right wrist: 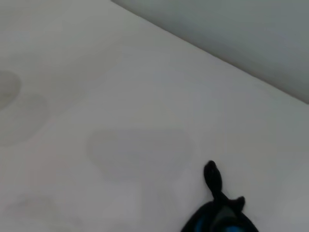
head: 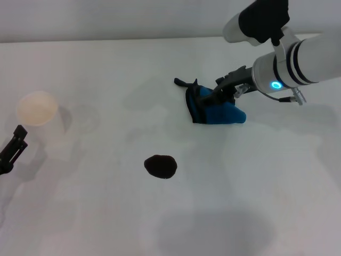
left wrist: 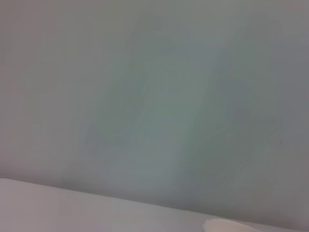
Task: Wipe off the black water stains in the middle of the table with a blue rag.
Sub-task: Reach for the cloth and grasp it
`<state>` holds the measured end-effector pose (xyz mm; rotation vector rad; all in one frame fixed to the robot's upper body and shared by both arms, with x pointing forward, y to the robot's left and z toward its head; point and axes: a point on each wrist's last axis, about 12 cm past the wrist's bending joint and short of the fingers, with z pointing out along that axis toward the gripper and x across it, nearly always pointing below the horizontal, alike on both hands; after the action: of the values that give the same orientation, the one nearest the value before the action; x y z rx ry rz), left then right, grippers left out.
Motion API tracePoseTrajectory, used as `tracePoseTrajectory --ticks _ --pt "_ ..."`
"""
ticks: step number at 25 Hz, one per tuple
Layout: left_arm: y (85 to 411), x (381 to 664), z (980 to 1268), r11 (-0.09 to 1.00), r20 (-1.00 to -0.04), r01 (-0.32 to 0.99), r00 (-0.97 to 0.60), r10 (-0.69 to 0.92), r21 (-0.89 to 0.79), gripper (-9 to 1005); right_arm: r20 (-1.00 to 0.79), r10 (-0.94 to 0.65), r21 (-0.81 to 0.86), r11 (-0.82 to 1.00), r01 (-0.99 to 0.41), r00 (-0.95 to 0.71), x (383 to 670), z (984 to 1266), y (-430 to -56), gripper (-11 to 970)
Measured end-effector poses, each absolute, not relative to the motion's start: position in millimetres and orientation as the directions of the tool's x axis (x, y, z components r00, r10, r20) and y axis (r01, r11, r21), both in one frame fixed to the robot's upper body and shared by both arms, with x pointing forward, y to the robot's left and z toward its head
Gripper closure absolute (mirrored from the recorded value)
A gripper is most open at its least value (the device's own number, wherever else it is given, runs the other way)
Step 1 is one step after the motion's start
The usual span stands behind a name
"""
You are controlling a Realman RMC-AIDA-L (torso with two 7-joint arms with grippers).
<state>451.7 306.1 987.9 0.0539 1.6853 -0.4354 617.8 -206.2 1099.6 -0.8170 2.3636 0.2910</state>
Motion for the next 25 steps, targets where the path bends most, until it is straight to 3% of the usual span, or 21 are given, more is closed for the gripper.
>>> tracePoseTrajectory --ticks 5,21,25 --pt "306 454 989 0.925 -0.964 0.287 -0.165 -0.209 -0.249 120 -0.614 -0.458 0.022 0.804 -0.594 -0.643 618 1093 -212 179" --pt "304 460 991 0.924 -0.966 0.297 -0.163 -0.199 -0.240 120 -0.609 -0.435 0.021 0.827 -0.562 -0.663 615 1081 -219 308" --pt "303 463 991 0.923 -0.967 0.301 -0.162 -0.197 -0.239 119 -0.604 -0.438 0.022 0.826 -0.563 -0.666 615 1079 -218 421"
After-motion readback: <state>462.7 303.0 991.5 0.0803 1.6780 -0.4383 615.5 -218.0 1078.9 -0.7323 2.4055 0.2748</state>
